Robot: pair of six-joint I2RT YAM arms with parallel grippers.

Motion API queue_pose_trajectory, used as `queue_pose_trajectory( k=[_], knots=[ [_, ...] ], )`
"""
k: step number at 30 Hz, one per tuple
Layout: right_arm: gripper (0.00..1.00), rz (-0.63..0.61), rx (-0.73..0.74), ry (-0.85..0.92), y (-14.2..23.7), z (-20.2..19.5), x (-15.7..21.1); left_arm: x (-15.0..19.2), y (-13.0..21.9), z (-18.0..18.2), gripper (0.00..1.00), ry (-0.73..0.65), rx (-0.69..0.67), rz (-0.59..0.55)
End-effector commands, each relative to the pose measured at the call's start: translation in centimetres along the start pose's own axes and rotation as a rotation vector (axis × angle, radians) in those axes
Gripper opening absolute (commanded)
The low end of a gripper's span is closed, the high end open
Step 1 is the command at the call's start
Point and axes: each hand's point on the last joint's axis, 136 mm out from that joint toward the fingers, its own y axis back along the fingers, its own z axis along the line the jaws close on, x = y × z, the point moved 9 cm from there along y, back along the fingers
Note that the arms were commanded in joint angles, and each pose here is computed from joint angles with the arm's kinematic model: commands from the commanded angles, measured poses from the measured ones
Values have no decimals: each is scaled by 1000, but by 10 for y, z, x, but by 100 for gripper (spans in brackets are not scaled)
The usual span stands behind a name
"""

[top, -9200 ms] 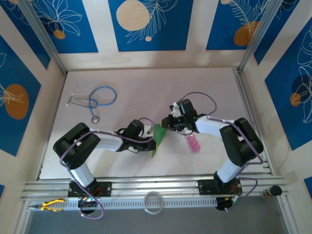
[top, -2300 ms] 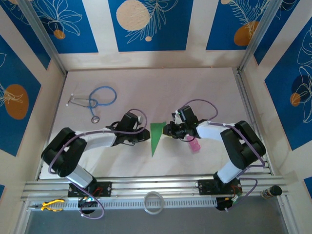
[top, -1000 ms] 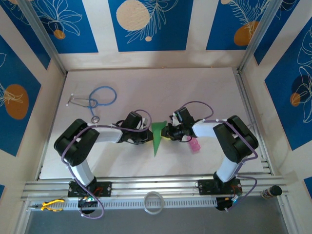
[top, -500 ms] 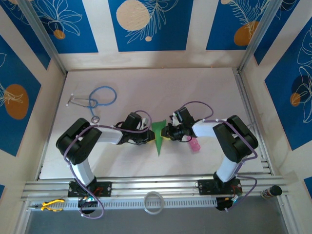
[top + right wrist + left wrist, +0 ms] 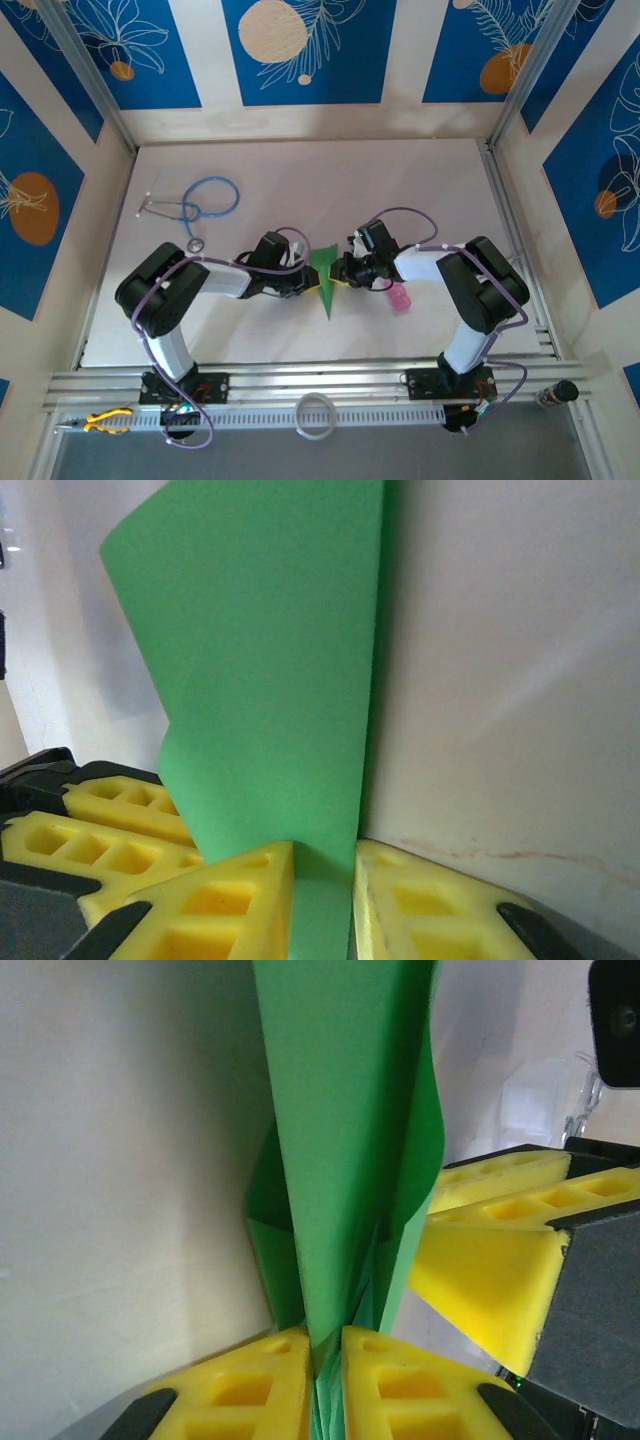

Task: Fold a paper plane with a square sheet of paper (pick it up from the middle)
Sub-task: Turn over a paper plane at the center of the table.

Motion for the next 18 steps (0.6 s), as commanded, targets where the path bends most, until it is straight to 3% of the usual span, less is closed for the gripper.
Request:
queue_pose_trajectory(
  k=[1,18],
  knots=[
    [22,38,-27,-19,-5,-2,6,2,-3,0,16,8,35,20],
    [25,-16,-24,21,14,7,4,0,11,-5,8,-25,-55,-16]
  ],
)
